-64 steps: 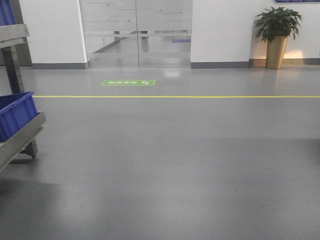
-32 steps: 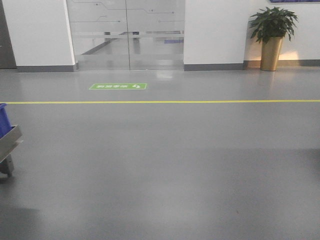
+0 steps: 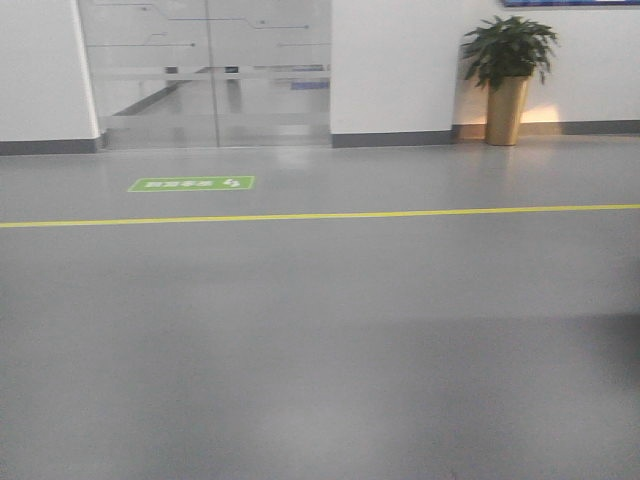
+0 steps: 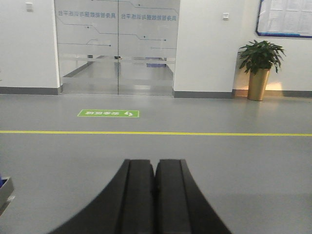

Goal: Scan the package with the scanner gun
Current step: 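Turn the base toward the red table and approach it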

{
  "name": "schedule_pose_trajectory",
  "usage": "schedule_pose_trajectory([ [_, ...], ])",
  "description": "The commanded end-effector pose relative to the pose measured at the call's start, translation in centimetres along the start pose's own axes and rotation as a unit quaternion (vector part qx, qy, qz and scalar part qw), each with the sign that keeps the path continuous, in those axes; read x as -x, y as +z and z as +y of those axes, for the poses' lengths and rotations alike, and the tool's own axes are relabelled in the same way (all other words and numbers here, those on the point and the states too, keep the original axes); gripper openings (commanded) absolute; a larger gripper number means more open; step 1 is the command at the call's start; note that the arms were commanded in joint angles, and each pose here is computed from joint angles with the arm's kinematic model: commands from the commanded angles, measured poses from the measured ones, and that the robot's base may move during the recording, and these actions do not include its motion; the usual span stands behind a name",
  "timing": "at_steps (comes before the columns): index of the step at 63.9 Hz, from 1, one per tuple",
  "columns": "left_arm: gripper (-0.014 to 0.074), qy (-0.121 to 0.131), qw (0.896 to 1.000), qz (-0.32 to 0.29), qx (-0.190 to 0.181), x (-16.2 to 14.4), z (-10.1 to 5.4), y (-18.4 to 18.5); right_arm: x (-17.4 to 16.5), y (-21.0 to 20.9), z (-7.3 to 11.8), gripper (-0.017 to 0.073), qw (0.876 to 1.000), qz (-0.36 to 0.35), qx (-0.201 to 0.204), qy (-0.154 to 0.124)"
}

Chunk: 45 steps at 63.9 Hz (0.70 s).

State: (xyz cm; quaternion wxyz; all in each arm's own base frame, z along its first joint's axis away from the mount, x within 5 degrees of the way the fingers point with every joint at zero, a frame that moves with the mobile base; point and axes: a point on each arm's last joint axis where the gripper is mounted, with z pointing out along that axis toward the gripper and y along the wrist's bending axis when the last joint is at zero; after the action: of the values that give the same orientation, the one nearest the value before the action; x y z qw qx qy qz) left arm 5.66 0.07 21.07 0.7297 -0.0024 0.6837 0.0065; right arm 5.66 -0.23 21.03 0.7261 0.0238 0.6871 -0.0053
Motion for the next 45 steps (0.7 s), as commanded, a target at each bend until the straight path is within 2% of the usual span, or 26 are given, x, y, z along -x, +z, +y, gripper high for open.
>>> schedule_pose_trajectory([
  [1, -0.0111, 0.001, 1.000, -0.011, 0.002, 0.25, 0.02, -0.03, 0.21, -0.03, -0.04, -0.0167, 1.000, -0.012, -0.003, -0.001],
  [45, -0.0111, 0.001, 1.000, -0.011, 0.002, 0.25, 0.02, -0.03, 0.21, -0.03, -0.04, -0.0167, 1.000, -0.012, -0.003, -0.001],
])
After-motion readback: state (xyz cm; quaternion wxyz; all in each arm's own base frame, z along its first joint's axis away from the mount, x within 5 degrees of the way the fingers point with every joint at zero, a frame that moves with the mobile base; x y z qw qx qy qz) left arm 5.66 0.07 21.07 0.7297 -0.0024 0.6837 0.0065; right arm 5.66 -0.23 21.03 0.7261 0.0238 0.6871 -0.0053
